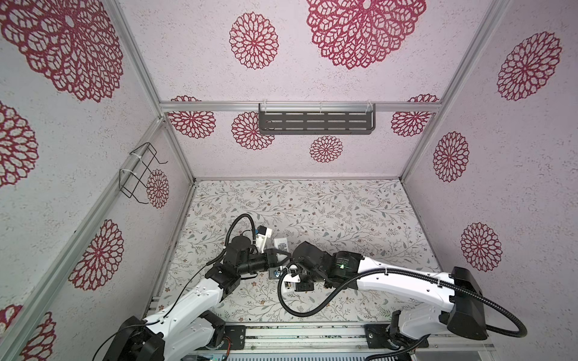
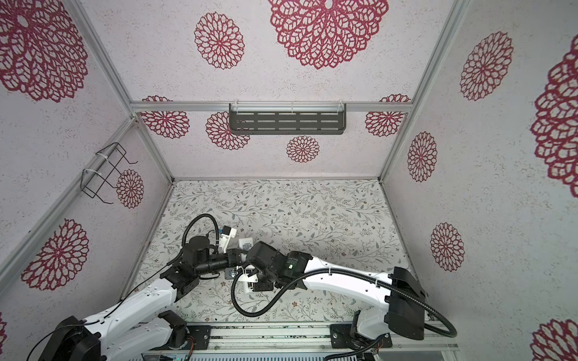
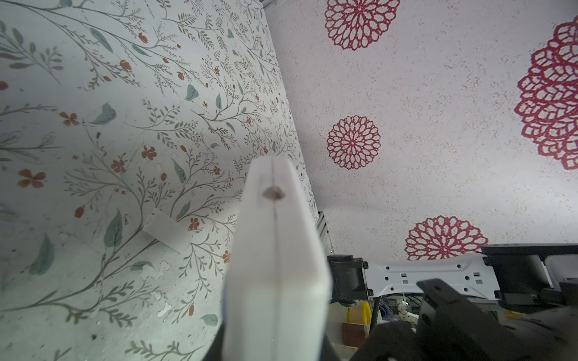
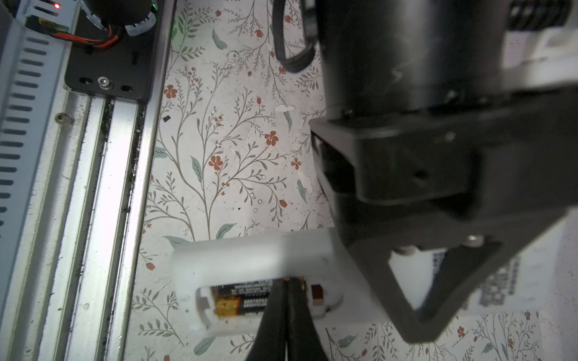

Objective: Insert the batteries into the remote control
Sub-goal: 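Press the second battery down into its slot with the right gripper, then open the right gripper and lift it away from the remote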

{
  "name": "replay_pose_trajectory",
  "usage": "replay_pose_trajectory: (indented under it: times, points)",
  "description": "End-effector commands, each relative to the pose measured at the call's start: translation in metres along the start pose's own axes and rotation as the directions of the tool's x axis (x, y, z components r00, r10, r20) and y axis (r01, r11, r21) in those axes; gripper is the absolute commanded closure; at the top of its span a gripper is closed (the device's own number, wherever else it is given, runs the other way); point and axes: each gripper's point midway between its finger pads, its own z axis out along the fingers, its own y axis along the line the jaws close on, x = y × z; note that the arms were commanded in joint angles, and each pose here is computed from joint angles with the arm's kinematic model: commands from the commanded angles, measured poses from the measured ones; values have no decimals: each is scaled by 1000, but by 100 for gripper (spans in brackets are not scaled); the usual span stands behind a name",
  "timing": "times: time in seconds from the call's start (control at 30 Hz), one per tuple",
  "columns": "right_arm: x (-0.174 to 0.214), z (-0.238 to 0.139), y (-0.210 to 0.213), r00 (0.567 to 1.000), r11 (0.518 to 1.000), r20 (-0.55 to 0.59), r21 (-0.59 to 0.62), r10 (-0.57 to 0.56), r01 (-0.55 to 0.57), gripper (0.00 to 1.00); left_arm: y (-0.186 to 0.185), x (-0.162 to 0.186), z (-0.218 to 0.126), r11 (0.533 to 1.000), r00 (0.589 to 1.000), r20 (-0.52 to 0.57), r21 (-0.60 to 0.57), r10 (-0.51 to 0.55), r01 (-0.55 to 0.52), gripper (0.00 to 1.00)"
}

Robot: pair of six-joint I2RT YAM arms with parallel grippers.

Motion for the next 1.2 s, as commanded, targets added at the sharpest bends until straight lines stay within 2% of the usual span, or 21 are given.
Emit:
replay_pose_trajectory:
  times: [0.0,0.37,0.53,0.6,0.73,0.93,1.07,1.17]
  points:
    - [19,7,11,998,1000,-62,-18,-3,2,94,-49,-15,-9,984,995,53,155,81,-89,100]
    - [27,17,10,997,1000,-71,12,13,-12,96,-53,-17,-8,981,996,51,174,77,-84,100]
    - [17,12,3,999,999,-47,26,27,-26,95,-48,-18,-9,986,995,61,144,80,-88,100]
    - [6,1,-3,999,998,-10,45,44,-44,91,-40,-17,-8,990,994,70,112,80,-88,100]
    - [-19,-29,-14,991,992,98,79,92,-100,75,-21,-22,-8,997,992,107,42,63,-68,100]
    - [-36,-72,-24,955,972,233,105,182,-211,53,4,-32,-14,999,985,169,-22,27,-24,100]
    - [-19,-89,-35,919,924,250,157,305,-350,40,19,-36,-22,998,976,216,-57,4,8,100]
    - [17,-86,-53,878,859,190,198,439,-472,35,30,-41,-30,997,966,259,-69,-20,39,100]
